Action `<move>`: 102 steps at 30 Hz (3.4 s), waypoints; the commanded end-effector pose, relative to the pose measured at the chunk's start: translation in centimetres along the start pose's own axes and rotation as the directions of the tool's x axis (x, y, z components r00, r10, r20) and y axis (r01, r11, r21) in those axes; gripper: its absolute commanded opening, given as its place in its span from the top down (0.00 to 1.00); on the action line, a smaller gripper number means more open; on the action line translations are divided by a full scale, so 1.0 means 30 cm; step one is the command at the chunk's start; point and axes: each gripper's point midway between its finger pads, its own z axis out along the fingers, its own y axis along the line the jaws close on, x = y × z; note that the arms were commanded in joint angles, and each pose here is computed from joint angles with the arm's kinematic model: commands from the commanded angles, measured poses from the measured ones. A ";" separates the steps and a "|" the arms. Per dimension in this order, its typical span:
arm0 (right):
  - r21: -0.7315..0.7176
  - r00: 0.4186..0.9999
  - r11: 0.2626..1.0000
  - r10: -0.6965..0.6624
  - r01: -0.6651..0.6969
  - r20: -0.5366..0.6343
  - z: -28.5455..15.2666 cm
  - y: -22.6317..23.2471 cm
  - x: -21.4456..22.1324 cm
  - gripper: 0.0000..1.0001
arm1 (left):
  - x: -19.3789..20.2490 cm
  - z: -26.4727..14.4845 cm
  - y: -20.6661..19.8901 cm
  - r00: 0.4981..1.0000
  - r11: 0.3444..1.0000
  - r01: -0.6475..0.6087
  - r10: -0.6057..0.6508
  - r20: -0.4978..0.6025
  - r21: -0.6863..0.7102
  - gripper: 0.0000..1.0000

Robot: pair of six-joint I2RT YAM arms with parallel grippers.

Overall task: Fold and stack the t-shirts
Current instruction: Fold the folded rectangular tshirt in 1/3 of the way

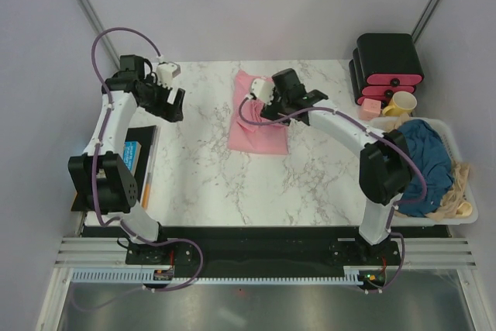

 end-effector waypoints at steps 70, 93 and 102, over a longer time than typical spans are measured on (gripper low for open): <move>-0.842 0.687 0.120 0.644 -0.525 -0.337 0.000 0.488 0.217 0.59 | 0.119 0.413 -0.750 0.981 0.577 -0.096 0.195 -0.022 0.811 0.00; -0.813 0.700 0.183 0.632 -0.553 -0.334 0.036 0.494 0.252 1.00 | 0.175 0.451 -0.761 0.971 0.606 -0.064 0.222 -0.091 0.793 0.96; -0.793 0.710 0.218 0.618 -0.569 -0.339 0.022 0.512 0.287 1.00 | 0.235 0.455 -0.733 0.954 0.642 -0.074 0.269 -0.134 0.763 0.98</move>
